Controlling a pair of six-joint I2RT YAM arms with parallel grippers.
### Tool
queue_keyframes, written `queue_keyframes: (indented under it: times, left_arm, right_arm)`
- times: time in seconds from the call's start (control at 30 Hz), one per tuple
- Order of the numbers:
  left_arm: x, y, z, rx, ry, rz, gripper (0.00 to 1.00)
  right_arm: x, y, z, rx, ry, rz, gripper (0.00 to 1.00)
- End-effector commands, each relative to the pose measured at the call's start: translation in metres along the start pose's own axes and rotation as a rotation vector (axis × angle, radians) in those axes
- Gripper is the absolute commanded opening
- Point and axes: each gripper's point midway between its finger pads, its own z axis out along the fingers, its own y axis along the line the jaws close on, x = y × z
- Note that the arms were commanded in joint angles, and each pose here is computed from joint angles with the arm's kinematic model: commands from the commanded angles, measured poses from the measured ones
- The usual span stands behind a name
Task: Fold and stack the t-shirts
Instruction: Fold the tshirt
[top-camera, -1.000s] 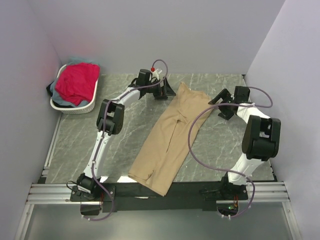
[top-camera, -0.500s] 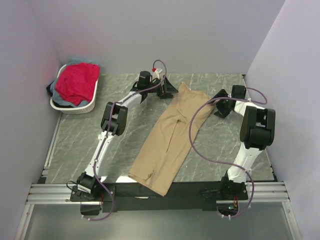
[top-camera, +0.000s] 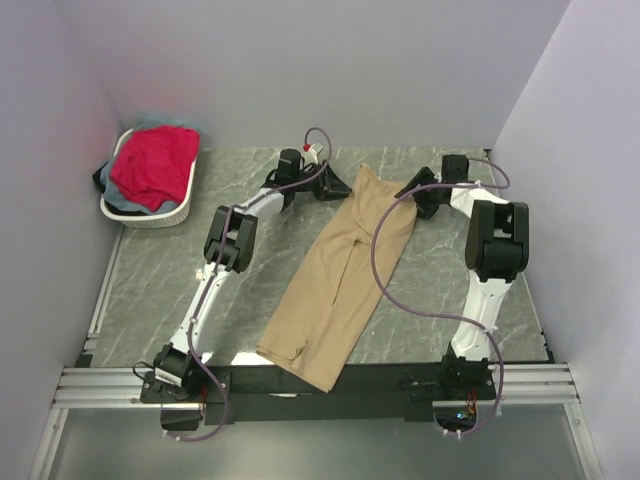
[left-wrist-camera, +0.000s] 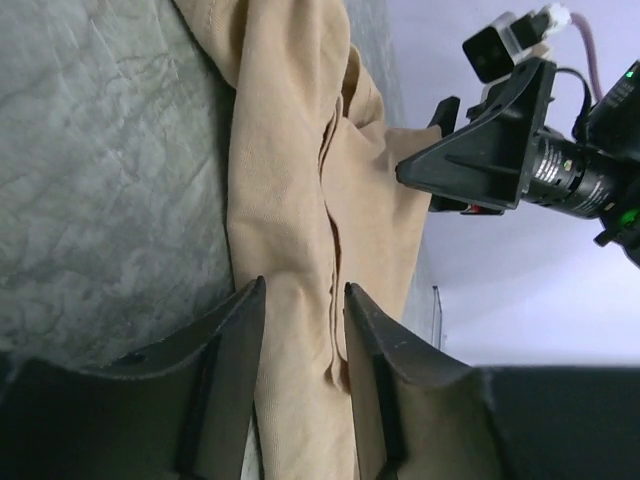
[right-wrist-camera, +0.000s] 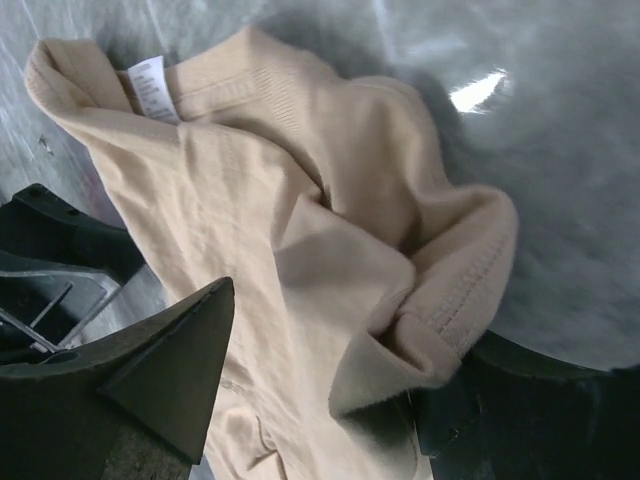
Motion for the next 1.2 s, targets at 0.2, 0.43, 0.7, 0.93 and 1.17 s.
queue_keyframes:
  times: [0.2,0.43,0.7,0.93,1.17]
  left_arm:
    - [0.002,0.019,-0.009,-0.283,-0.039,0.123,0.70]
    - [-0.005,0.030,-0.015,-0.523,-0.063,0.218,0.79]
    - [-0.017,0.013,-0.039,-0.646,-0.209,0.305,0.79]
    - [-0.018,0.019,-0.031,-0.706,-0.183,0.324,0.78]
    - [-0.018,0.036,-0.038,-0.794,-0.212,0.313,0.79]
  right_arm:
    - [0.003,0.029,0.027,0.032,0.046,-0.086,0.62]
    - [0.004,0.047,0.036,0.031,0.060,-0.118,0.60]
    - [0.012,0.049,0.036,0.023,0.063,-0.138,0.61]
    - [0.014,0.049,0.035,0.021,0.068,-0.147,0.62]
    - [0.014,0.057,0.041,0.011,0.096,-0.162,0.63]
